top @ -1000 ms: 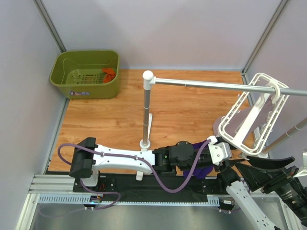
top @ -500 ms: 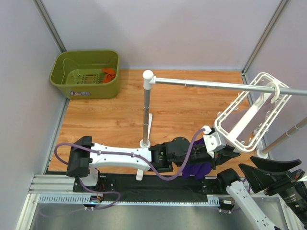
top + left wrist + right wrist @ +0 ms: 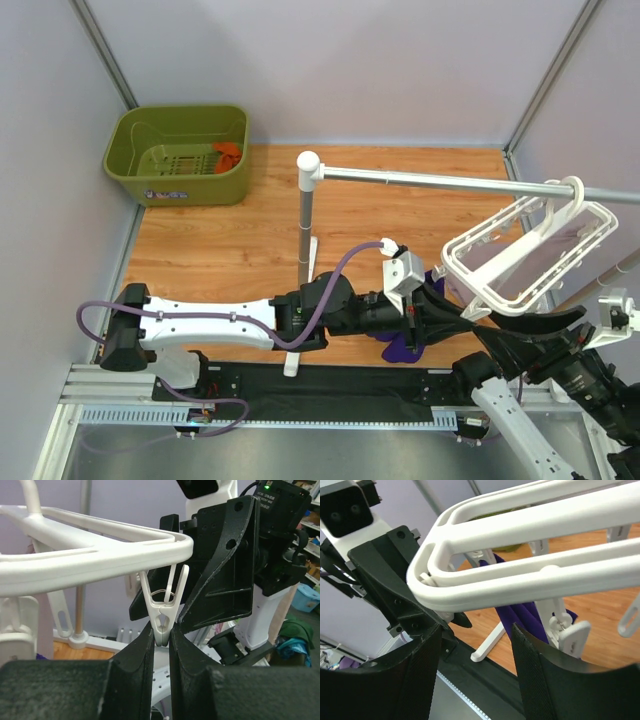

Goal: Clip the socks to the hanger
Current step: Open the clamp at the hanger.

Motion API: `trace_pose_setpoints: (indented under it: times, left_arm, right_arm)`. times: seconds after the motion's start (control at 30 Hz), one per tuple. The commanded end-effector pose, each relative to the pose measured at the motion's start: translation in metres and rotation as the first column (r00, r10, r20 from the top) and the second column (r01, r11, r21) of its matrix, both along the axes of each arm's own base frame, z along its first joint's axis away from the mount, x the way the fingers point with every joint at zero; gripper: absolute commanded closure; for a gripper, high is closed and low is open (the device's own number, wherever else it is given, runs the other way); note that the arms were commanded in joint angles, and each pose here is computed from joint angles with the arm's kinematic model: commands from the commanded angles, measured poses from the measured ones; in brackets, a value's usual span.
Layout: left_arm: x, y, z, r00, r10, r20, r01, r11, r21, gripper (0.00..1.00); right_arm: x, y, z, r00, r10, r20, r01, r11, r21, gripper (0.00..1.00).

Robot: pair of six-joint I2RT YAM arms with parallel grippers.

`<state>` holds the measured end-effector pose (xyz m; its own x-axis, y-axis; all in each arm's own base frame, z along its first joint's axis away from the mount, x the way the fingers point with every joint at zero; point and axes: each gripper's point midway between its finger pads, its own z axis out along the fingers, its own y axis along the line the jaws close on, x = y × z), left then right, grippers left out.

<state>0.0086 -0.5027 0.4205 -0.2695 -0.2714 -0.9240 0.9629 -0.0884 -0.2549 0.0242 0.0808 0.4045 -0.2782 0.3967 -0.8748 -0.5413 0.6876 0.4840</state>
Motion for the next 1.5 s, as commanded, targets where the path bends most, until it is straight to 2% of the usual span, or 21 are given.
trace_pose_setpoints:
  times: [0.0, 0.17, 0.3, 0.7, 0.97, 1.07, 1.2, 1.47]
  left_arm:
    - [-0.014, 0.014, 0.021, 0.996, -0.084, -0.032, 0.081, 0.994, -0.068, 1.00]
    - [-0.015, 0.010, 0.015, 0.990, -0.132, -0.056, 0.128, 0.990, -0.062, 1.00]
    - [-0.020, 0.009, 0.017, 0.983, -0.173, -0.064, 0.168, 0.983, -0.076, 1.00]
    - [-0.028, 0.007, 0.016, 0.965, -0.247, -0.091, 0.237, 0.966, -0.106, 1.00]
    - [-0.024, 0.004, 0.009, 0.960, -0.252, -0.123, 0.239, 0.965, -0.106, 1.00]
    - [-0.022, 0.004, 0.007, 0.961, -0.247, -0.127, 0.234, 0.966, -0.105, 1.00]
    - [-0.021, 0.005, 0.007, 0.960, -0.247, -0.130, 0.234, 0.966, -0.107, 1.00]
    - [-0.021, 0.005, 0.006, 0.959, -0.251, -0.133, 0.238, 0.966, -0.105, 1.00]
  right_arm:
    - [-0.015, 0.018, 0.032, 0.982, 0.129, 0.139, -0.140, 0.987, 0.075, 0.41]
    - [-0.024, 0.016, 0.045, 0.972, 0.136, 0.193, -0.157, 0.983, 0.096, 0.39]
    - [-0.022, 0.016, 0.050, 0.967, 0.122, 0.223, -0.151, 0.981, 0.118, 0.34]
    - [-0.012, 0.023, 0.048, 0.967, 0.133, 0.218, -0.168, 0.975, 0.149, 0.35]
    - [-0.010, 0.023, 0.047, 0.968, 0.125, 0.216, -0.165, 0.970, 0.178, 0.42]
    - [-0.010, 0.021, 0.044, 0.971, 0.117, 0.209, -0.155, 0.972, 0.178, 0.51]
    - [-0.008, 0.021, 0.042, 0.973, 0.114, 0.199, -0.149, 0.974, 0.173, 0.60]
    - [-0.004, 0.023, 0.038, 0.976, 0.116, 0.184, -0.147, 0.975, 0.164, 0.60]
